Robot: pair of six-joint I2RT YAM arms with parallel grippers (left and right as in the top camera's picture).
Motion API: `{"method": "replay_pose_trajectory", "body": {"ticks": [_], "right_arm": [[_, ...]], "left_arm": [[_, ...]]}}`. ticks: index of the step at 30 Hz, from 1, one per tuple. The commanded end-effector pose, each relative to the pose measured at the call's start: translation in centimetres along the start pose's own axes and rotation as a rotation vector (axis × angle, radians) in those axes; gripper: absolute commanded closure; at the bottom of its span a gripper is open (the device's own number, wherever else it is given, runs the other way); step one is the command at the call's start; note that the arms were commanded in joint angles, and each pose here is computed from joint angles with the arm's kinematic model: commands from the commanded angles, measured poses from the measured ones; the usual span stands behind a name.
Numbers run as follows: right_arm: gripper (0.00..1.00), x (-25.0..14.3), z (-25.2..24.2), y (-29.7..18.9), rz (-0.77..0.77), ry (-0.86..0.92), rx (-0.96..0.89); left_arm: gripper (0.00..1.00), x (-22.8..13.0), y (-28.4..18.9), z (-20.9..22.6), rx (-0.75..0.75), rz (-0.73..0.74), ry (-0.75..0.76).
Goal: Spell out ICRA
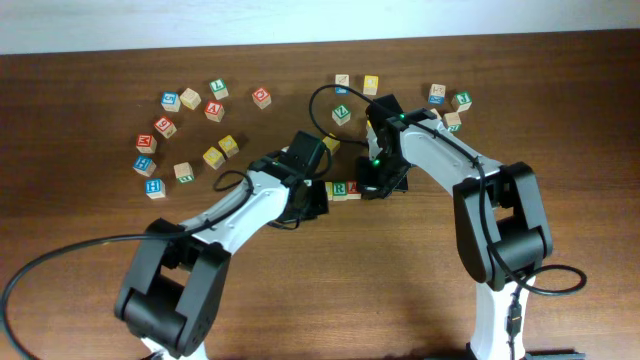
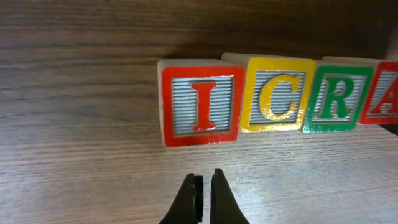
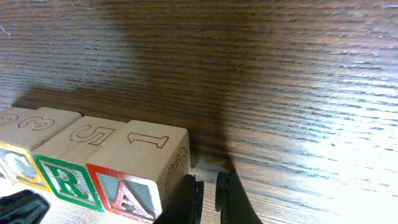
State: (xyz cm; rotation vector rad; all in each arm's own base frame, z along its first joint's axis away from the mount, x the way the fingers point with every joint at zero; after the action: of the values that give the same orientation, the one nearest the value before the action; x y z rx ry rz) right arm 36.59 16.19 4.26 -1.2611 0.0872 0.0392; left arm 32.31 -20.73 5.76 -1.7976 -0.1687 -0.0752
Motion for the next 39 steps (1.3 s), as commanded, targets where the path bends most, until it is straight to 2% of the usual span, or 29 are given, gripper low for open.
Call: {"method": "replay_pose_trajectory", "body": {"ticks": [1,10,20,39], "right_arm": [[0.96,-1.0,-0.6,1.5,0.041,0.011,-0.034],[0.96,-1.0,-0.5,1.5,0.042,0.011,-0.034],[0.96,-1.0,-0.5,1.5,0.043,0.011,-0.034],[0.96,-1.0,-0.5,1.5,0.043,0.011,-0.034]], "left_arm": [[1.0,0.0,0.6,0.4,0.029,-0.011,-0.01],[1.0,-0.7,2.9,1.2,0.068,0.047,-0.014],[1.0,0.3,2.9,1.0,0.066,-0.013,-0.008],[1.0,0.5,2.9,1.2,0.087,-0.028,-0.006]]}}
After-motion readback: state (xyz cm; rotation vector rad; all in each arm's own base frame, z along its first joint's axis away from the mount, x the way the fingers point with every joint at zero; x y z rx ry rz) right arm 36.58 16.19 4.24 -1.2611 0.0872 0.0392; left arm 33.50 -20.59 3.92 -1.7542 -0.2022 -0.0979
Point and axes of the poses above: each gripper's point midway between its finger pads, its own y axis out along the fingers, its own z axis along the line the jaws close on, x = y × z, the point moved 4 cm from there along -y, back along the fingers
